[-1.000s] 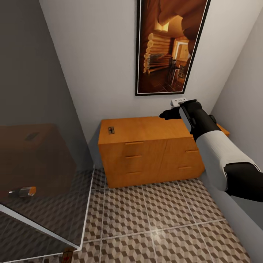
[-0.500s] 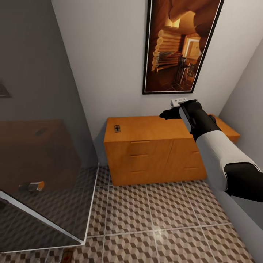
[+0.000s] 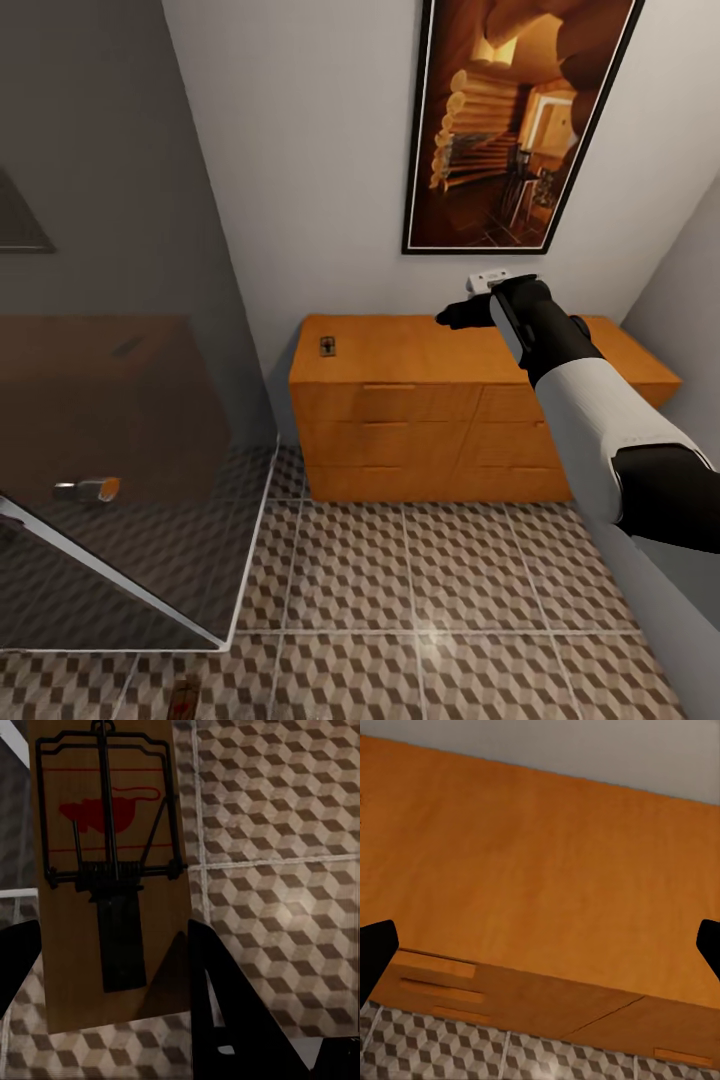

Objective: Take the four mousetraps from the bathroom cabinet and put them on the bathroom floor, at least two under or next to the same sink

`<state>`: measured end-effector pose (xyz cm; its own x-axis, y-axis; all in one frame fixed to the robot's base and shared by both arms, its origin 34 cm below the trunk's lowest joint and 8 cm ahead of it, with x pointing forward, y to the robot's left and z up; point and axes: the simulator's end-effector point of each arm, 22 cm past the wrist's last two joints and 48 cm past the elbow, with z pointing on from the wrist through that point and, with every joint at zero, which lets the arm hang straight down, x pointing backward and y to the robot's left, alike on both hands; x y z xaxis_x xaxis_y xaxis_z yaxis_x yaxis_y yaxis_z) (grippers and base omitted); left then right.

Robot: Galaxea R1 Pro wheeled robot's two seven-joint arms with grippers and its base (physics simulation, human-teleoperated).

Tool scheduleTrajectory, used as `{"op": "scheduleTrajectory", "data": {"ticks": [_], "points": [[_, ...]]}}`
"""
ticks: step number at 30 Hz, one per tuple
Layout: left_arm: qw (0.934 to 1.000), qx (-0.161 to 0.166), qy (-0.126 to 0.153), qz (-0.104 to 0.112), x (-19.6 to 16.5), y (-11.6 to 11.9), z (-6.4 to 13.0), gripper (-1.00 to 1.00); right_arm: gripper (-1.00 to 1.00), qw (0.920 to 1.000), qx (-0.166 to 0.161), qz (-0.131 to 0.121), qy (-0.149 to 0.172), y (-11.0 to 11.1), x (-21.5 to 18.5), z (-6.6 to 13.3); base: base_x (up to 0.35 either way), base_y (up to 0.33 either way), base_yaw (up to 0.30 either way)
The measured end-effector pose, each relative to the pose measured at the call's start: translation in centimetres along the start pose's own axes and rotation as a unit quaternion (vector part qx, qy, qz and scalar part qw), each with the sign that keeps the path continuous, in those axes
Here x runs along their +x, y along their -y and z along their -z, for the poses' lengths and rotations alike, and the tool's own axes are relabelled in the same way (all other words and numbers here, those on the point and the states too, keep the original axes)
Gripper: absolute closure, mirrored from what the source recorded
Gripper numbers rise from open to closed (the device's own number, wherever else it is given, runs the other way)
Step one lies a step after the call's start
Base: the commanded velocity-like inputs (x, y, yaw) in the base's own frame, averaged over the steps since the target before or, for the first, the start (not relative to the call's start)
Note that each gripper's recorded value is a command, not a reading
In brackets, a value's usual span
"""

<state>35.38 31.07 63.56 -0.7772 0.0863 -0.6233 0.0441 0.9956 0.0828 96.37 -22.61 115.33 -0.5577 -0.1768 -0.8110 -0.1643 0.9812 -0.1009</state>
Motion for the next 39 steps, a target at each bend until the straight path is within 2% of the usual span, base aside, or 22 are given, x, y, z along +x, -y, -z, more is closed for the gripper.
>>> {"op": "scheduleTrajectory", "data": {"ticks": [9,27,39], "points": [[1.0,0.0,-0.005,0.0,0.4,0.0,0.0,1.0,-1.0,1.0,-0.002,-0.001,-0.005,-0.2,0.6,-0.6,0.0,-0.116,0.152],[0.9999,0.001,-0.015,-0.001,1.3,0.1,0.1,1.0,-1.0,0.9999,-0.004,-0.001,-0.015,-0.3,1.9,-1.9,0.038,0.189,0.148],[0.9999,0.001,-0.017,-0.001,1.4,0.1,0.2,1.0,-1.0,0.9998,-0.003,-0.001,-0.019,-0.2,2.5,-2.2,0.013,0.027,0.028]]}}
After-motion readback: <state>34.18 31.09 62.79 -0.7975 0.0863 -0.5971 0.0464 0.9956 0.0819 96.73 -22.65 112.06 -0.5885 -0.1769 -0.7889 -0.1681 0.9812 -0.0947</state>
